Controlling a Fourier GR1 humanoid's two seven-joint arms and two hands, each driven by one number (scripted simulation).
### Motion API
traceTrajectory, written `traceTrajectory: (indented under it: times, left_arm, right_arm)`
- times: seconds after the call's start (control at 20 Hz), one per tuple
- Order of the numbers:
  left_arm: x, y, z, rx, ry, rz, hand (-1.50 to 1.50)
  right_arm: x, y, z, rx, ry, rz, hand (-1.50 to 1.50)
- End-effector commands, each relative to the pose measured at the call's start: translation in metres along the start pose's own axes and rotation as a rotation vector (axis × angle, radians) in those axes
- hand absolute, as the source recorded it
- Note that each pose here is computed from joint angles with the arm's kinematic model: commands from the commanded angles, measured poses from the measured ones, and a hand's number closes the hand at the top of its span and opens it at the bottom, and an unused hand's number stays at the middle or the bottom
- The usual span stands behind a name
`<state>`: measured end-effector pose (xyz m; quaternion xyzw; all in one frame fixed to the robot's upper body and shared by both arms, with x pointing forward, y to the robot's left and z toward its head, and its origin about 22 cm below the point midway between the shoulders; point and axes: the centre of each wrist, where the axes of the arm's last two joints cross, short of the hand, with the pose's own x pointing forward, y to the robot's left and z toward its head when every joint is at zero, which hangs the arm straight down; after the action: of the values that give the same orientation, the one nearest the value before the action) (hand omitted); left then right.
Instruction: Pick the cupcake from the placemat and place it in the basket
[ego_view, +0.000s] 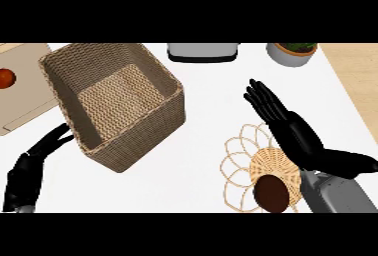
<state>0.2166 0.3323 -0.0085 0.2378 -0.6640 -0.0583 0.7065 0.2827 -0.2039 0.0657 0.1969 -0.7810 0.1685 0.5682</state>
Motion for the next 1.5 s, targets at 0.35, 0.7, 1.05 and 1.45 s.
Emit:
traceTrajectory:
  times: [0.35, 0.7, 1.05, 1.45]
  left_arm:
    - [0.075, -0.045, -0.028, -0.349, -0.270, 0.150, 0.00]
    - [0.091, -0.041, -0.038, -0.381, -0.259, 0.171, 0.00]
    - [0.090, -0.031, -0.034, -0.382, -0.232, 0.157, 0.00]
    - [0.091, -0.031, -0.033, -0.372, -0.260, 0.149, 0.00]
  right_arm:
    - [0.001, -0.014, 0.058, 0.182, -0.087, 0.150, 1.50]
    - [-0.024, 0.062, 0.099, -0.071, -0.008, 0.432, -1.50]
    - [0.046, 0.030, 0.091, -0.258, 0.086, 0.879, -1.50]
    - [0.115, 0.015, 0.102, 0.043, 0.523, 1.205, -1.50]
